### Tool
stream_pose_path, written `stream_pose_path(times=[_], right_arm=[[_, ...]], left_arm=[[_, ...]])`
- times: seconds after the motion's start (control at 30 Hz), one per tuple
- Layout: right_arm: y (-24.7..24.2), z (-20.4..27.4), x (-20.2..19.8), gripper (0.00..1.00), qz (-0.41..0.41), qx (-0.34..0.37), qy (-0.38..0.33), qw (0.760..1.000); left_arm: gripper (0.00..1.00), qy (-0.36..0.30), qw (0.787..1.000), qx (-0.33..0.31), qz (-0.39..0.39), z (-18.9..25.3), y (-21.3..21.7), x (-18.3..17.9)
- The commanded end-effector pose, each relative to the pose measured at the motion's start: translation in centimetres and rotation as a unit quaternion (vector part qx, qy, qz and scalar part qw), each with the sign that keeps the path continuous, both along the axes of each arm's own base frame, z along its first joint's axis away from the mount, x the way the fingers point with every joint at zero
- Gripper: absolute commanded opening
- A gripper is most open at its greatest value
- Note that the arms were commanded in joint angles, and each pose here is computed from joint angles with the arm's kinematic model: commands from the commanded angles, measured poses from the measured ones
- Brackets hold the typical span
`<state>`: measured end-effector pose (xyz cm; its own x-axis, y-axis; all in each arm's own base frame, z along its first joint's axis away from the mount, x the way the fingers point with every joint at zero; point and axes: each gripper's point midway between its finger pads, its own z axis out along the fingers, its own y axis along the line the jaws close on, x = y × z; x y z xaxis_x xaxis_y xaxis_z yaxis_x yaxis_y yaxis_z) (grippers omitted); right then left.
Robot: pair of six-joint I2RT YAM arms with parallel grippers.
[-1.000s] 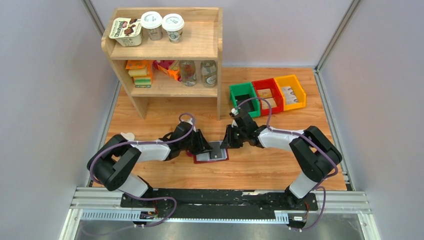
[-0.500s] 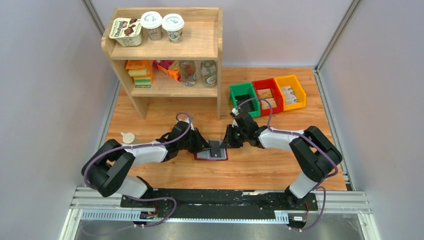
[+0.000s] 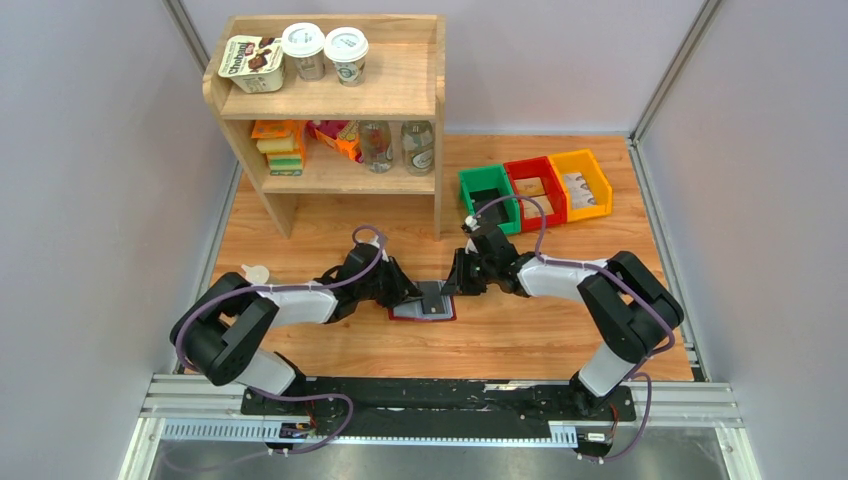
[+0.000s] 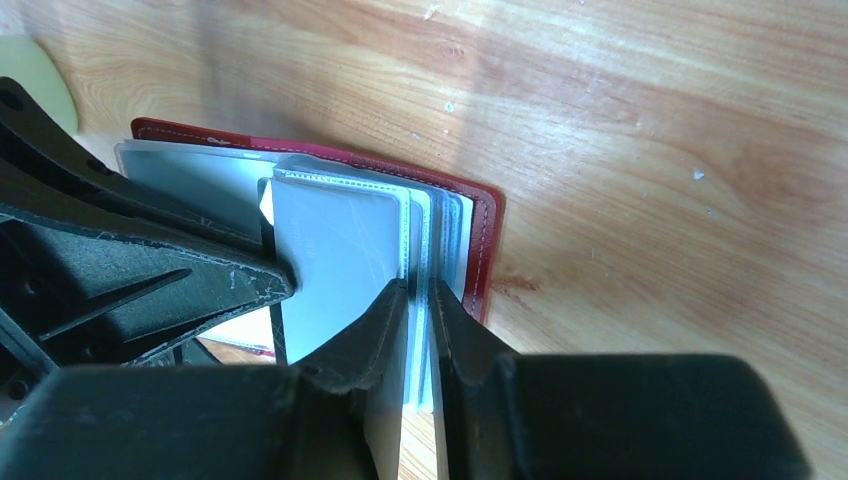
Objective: Take the credit cards out of the card holder
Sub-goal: Remove the credit card from the card holder.
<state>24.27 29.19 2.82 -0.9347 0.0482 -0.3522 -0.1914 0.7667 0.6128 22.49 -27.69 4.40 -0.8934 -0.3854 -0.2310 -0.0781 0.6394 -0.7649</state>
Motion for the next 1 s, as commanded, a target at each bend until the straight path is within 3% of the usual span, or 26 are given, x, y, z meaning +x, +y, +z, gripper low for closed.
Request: stream_pose_path(times=[0.0, 0.1, 0.13, 0.47, 0.97], right_arm=[[-0.8, -3.0, -1.8, 0.17, 0.007, -0.036, 0.035, 0.999], [-1.0, -3.3, -1.9, 0.17, 0.006, -0.040, 0.036, 0.999], [-1.1, -3.5, -1.8, 0.17, 0.004, -0.045, 0.036, 0.998], [-2.8, -5.9, -2.5, 0.12, -0.016, -0.087, 0.057, 0.994], [-3.4, -6.8, -2.4, 0.09, -0.028, -0.104, 0.061, 0.992]], left_arm=[[0.17, -0.041, 0.995, -0.087, -0.028, 4.0, -2.9, 0.7], [0.10, -0.043, 0.995, -0.089, -0.028, 4.2, -2.9, 0.8], [0.00, -0.044, 0.995, -0.086, -0.026, 4.1, -2.8, 0.7], [0.00, -0.033, 0.999, -0.007, -0.010, 1.7, 0.9, -1.0], [0.00, 0.002, 1.000, 0.018, 0.008, -1.2, 3.8, -3.1]])
